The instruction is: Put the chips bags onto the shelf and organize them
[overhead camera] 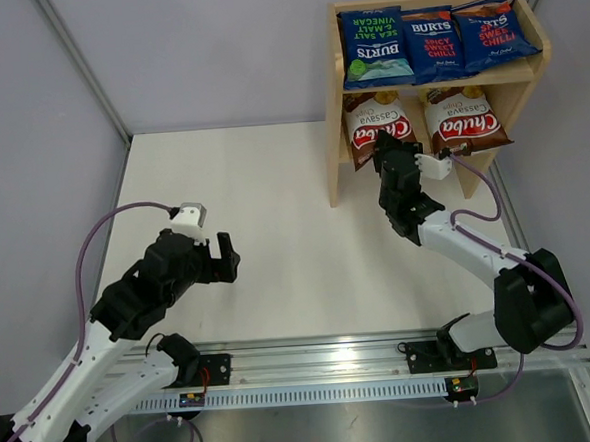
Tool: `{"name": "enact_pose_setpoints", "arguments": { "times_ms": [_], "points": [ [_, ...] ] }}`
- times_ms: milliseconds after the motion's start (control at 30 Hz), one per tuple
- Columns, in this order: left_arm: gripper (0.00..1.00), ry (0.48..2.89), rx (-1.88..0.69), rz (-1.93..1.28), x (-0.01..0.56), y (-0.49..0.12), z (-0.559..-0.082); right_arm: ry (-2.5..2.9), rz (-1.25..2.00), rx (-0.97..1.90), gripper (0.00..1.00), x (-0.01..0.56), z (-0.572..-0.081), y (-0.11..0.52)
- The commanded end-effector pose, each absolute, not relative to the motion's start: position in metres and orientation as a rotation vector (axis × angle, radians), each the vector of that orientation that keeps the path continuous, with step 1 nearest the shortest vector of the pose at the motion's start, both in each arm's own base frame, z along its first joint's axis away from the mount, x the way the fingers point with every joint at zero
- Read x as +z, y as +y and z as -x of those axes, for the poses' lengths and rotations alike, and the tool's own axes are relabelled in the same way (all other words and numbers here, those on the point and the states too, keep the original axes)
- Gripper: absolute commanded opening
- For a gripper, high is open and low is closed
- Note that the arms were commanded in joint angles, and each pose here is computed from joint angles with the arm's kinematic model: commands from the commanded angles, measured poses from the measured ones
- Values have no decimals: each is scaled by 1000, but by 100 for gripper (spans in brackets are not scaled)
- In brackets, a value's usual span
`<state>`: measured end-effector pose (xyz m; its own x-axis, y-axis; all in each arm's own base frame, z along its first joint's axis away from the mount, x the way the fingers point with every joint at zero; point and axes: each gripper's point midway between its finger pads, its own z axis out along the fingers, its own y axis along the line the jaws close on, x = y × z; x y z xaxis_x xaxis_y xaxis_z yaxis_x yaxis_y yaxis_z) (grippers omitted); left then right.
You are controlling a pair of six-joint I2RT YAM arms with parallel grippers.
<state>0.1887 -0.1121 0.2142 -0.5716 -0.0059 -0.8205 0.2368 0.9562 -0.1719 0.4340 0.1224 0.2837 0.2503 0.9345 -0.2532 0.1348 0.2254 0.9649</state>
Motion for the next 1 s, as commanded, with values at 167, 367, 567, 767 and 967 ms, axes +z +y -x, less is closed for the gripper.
{"name": "enact_pose_setpoints", "arguments": {
  "times_ms": [167, 367, 567, 767, 967],
  "points": [
    [99, 2088, -363, -150, 227, -113, -191, 1158, -1326, 886, 29, 273, -452, 147],
    [99, 2082, -373, -152, 227, -113, -190, 1188, -1314, 908, 42, 268, -447, 162],
    [99, 2058, -393, -153, 232, -113, -188, 1189, -1291, 866, 60, 284, -431, 149],
    [99, 2056, -402, -158, 232, -114, -187, 1260, -1246, 784, 74, 287, -427, 120],
    [99, 2047, -405, -159, 234, -114, -186, 1338, -1178, 814, 73, 271, -419, 89]
  ]
}}
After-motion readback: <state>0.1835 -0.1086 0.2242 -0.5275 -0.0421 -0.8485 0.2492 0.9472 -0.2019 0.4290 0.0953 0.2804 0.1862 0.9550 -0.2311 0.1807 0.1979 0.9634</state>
